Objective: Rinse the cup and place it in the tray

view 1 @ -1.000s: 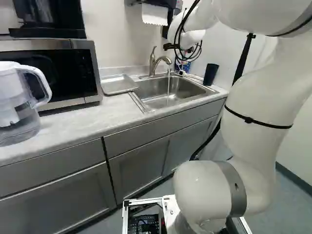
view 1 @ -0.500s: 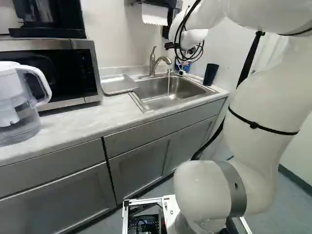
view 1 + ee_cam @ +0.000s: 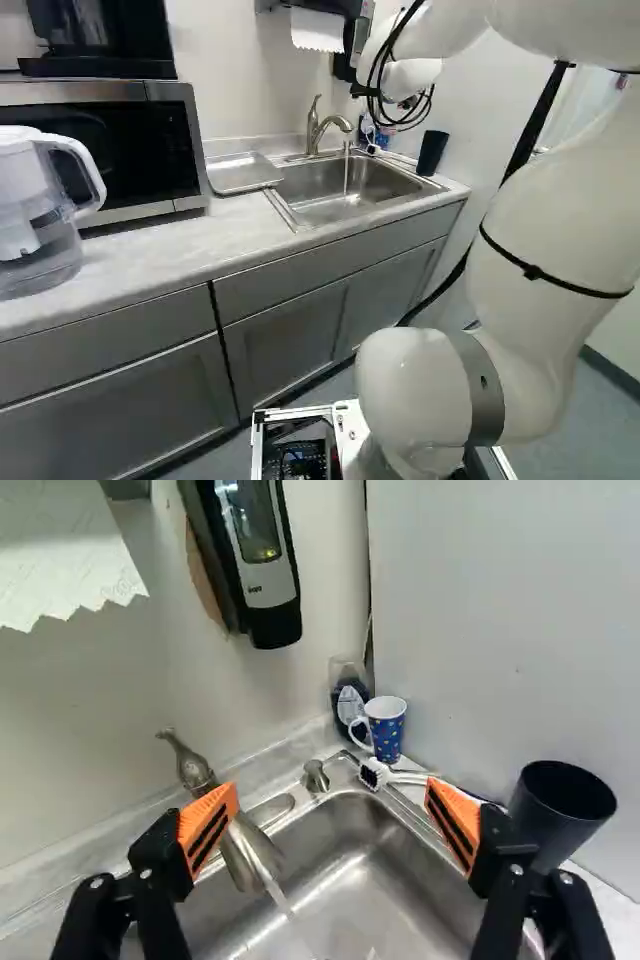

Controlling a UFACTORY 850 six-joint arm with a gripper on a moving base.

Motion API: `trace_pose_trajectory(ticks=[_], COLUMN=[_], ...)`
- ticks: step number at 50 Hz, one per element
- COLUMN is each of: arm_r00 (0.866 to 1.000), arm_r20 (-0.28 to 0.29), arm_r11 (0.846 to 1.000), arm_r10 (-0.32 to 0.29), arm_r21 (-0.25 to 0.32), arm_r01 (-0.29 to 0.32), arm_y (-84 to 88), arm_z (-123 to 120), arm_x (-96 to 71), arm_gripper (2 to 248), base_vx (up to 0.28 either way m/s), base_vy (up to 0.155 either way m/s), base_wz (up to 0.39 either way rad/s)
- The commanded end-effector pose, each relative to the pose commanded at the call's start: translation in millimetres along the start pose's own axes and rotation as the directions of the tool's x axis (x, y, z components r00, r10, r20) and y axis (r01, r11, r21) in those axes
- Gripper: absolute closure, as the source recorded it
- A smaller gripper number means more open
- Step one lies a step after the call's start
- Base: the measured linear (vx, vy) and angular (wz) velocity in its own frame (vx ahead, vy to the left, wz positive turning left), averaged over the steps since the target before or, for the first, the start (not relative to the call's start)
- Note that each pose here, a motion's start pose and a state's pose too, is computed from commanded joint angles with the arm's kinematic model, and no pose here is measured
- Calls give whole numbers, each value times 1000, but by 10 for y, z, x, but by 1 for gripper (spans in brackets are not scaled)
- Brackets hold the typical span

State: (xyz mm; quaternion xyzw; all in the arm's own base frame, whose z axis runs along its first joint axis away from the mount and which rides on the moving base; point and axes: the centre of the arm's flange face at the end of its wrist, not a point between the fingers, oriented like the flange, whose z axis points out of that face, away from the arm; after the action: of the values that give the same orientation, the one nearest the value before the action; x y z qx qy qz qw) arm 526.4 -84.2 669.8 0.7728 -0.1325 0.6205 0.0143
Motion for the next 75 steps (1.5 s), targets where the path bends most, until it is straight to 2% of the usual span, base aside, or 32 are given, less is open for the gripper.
trace_pose_trajectory(ticks=[23,33,42,52,61,75], arm_r00=[997,996,989,977,961,966], arm_r20=[-64,-86,-110,-103,-95,-104], arm_r11=[997,995,988,974,956,961], arm_r10=[36,-28,-103,-186,-261,-235], arm_r21=[-63,-96,-127,-148,-164,-176], arm_r01=[-40,20,89,170,244,215], arm_y=[309,422,496,517,524,536], arm_z=[-234,-305,-345,-351,-353,-356], arm_x=[34,53,81,87,92,99], arm_gripper=[3,3,3,3,3,3], base_vx=[0,0,0,0,0,0], base_vy=[0,0,0,0,0,0], base_wz=[0,0,0,0,0,0])
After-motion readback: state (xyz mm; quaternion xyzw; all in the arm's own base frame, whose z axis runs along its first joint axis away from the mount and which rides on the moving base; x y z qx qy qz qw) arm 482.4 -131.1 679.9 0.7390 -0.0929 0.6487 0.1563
